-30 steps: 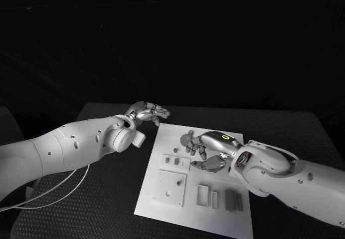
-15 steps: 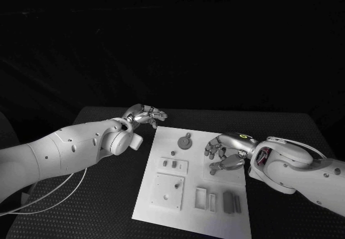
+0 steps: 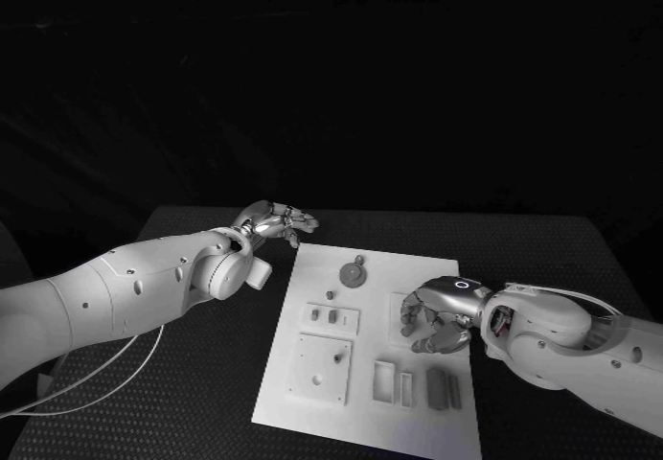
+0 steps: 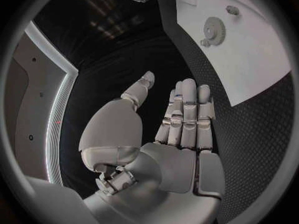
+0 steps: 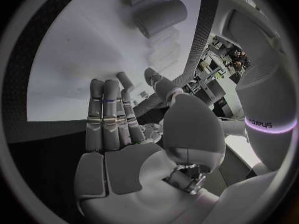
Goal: Assemble the parts on the task board
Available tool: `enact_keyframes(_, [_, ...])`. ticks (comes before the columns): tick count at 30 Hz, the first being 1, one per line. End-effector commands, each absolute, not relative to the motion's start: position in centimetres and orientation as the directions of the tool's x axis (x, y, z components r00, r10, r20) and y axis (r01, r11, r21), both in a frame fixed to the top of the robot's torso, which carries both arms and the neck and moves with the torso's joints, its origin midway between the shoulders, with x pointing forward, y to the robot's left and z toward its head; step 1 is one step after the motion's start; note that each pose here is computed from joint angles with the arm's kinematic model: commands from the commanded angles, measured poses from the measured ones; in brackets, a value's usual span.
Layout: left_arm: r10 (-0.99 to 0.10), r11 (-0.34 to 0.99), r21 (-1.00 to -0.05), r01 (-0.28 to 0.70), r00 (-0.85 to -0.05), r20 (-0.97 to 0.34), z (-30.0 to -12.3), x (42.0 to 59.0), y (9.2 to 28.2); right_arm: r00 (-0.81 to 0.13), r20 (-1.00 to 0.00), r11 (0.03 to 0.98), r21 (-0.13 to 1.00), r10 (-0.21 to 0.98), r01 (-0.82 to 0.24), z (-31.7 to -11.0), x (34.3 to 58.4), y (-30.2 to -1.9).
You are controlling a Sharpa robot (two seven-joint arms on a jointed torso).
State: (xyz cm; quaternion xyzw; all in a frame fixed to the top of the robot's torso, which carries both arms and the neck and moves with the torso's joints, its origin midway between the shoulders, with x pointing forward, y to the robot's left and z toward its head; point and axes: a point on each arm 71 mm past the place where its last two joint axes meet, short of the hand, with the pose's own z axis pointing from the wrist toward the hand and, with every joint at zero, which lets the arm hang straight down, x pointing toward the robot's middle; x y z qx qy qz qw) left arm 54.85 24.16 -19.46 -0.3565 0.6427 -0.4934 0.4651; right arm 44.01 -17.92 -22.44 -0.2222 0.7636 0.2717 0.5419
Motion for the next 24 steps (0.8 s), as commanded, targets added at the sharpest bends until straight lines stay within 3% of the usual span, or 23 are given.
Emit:
enact_keyframes(1, [-0.916,0.244,-0.970,0.010,-0.327,-0.234,-19.34,54.84,23.94,-0.267,-0.962,0.749,0.135,-0.058,-0.649,-22.52,43.96,-17.67])
enact_keyframes(24, [-0.915,0.244,-0.970,0.008,-0.329,-0.232,-19.34,54.76,24.05,-0.202,-0.977,0.737,0.091,-0.063,-0.669,-22.97,44.06,-16.78])
